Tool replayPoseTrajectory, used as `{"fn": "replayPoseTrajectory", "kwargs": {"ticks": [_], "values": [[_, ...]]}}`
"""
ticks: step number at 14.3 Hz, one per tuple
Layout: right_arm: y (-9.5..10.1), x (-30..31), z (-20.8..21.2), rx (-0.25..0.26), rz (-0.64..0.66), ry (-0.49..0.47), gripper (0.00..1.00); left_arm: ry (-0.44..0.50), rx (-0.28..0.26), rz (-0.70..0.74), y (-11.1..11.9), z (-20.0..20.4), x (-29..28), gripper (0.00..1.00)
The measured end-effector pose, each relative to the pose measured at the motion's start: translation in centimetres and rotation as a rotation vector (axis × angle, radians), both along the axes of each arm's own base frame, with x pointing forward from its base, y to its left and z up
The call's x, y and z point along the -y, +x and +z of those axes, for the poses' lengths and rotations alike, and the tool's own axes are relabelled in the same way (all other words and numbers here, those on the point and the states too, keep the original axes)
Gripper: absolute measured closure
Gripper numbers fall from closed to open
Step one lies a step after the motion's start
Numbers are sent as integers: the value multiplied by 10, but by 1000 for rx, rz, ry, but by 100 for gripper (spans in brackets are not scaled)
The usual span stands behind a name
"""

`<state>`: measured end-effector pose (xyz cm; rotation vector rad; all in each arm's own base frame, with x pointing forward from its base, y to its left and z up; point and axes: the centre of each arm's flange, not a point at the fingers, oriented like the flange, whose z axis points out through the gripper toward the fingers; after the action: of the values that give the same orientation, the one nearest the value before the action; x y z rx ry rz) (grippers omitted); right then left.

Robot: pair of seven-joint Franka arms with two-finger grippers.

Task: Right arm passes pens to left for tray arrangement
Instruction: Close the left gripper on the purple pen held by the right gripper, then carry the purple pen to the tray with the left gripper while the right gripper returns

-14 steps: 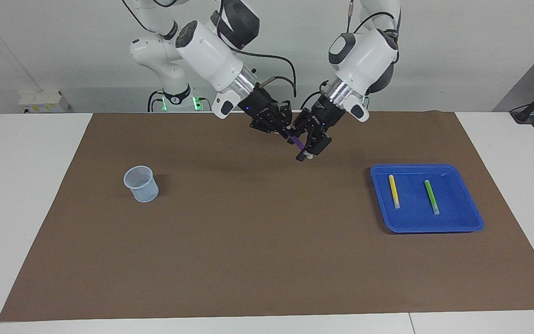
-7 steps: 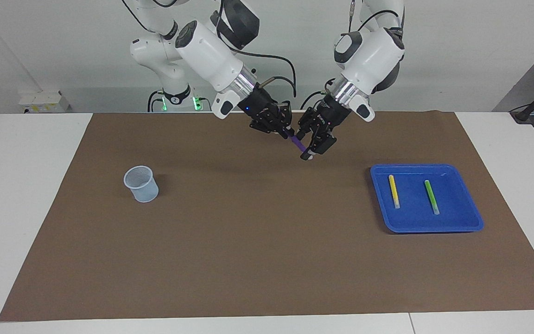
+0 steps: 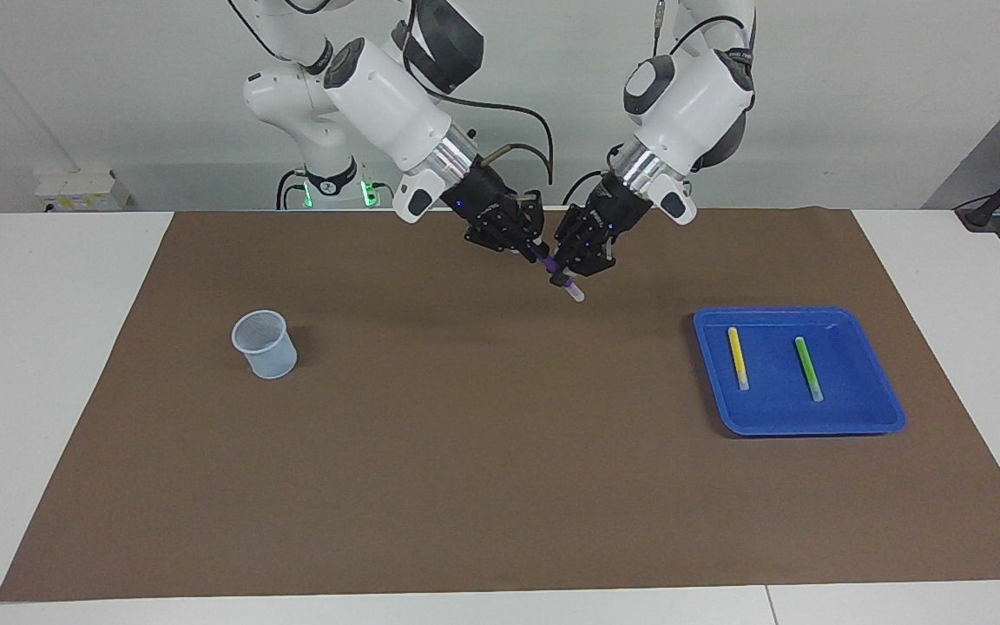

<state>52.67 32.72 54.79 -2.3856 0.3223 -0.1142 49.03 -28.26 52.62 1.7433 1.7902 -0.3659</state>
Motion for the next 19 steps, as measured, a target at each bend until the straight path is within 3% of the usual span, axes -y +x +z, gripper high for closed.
{"fn": "replayPoseTrajectory", "kwargs": {"ticks": [4, 5, 12, 16, 19], "values": [[0, 0, 0, 0, 0, 0, 82, 0, 0, -2, 0, 0, 0, 78], [-1, -1, -1, -8, 7, -2, 77, 0, 2, 2, 1, 1, -2, 78], [0, 14, 2, -25, 24, -26, 1, 5, 21, 6, 10, 4, -18, 81], [6, 54, -3, -8, 153, -178, 0, 32, 45, -64, 15, 1, -31, 81], [6, 87, -8, 14, 291, -353, 0, 63, 60, -180, 23, 2, -59, 81]]}}
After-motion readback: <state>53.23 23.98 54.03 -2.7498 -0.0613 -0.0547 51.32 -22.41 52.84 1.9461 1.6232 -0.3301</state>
